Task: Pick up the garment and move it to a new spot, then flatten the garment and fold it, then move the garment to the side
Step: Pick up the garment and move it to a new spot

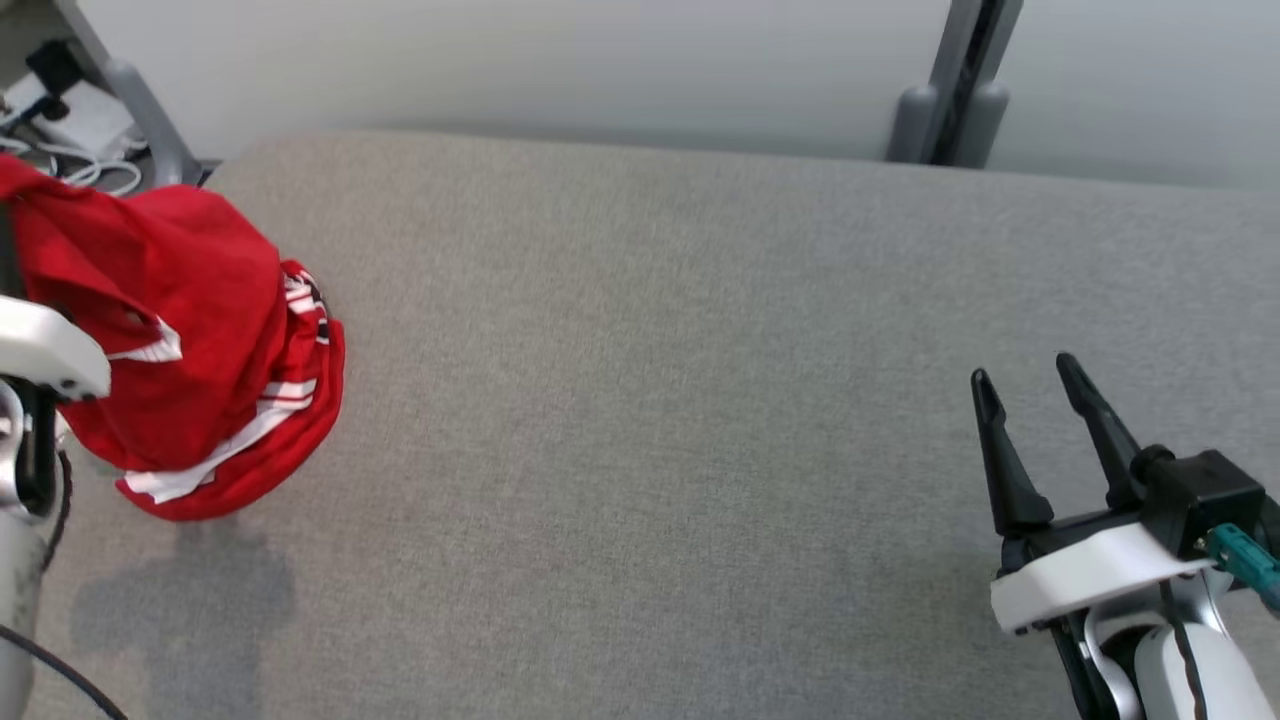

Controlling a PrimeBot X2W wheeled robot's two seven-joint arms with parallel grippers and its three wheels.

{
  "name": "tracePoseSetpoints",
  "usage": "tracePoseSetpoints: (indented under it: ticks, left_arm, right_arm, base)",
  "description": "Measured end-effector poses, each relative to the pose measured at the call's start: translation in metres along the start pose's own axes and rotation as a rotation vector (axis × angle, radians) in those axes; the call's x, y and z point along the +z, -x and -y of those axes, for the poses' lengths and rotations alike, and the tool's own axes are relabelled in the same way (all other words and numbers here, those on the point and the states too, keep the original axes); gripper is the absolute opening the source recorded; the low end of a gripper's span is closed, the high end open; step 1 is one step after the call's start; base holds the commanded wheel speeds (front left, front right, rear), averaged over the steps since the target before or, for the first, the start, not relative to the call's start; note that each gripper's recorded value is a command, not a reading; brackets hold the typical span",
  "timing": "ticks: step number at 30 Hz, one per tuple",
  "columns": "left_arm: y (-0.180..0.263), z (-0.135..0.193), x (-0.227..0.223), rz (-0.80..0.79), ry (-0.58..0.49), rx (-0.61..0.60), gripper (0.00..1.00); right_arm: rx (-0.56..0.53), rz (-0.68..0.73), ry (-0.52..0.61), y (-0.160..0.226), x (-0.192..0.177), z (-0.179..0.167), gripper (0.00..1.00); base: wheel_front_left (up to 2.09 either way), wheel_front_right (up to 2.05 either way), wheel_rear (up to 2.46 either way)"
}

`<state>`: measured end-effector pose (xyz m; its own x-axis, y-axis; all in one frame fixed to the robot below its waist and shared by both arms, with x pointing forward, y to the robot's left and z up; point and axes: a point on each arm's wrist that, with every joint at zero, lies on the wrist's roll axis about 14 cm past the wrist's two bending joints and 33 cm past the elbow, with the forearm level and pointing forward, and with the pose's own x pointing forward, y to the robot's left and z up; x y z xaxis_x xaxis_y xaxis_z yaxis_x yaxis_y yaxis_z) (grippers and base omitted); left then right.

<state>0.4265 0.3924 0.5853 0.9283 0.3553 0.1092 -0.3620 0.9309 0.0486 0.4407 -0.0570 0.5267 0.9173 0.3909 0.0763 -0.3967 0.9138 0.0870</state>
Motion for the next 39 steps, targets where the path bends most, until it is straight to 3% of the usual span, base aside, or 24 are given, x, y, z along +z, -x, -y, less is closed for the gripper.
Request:
tracePoseSetpoints:
  ticks: [13, 18, 19, 31, 39]
  left_arm:
    - [0.064, 0.090, 0.035, 0.068, 0.059, -0.200, 0.00]
    - [0.077, 0.150, 0.061, 0.120, 0.087, -0.359, 0.00]
    - [0.077, 0.150, 0.061, 0.120, 0.087, -0.359, 0.00]
    - [0.104, 0.349, 0.063, 0.061, 0.227, -0.867, 0.00]
    - [0.157, 0.461, -0.008, -0.174, 0.206, -1.185, 0.00]
  right_arm:
    - [-0.118, 0.072, 0.002, 0.059, 0.037, 0.024, 1.00]
    - [-0.184, 0.092, 0.000, 0.078, 0.045, 0.042, 1.00]
    - [-0.184, 0.092, 0.000, 0.078, 0.045, 0.042, 1.00]
    - [-0.371, 0.099, -0.011, 0.118, 0.045, 0.094, 1.00]
    - [-0.523, 0.062, -0.030, 0.152, 0.028, 0.130, 1.00]
  base:
    - [0.00, 0.00, 0.00]
    - [0.00, 0.00, 0.00]
    - [0.00, 0.00, 0.00]
    - [0.00, 0.00, 0.00]
    - [0.00, 0.00, 0.00]
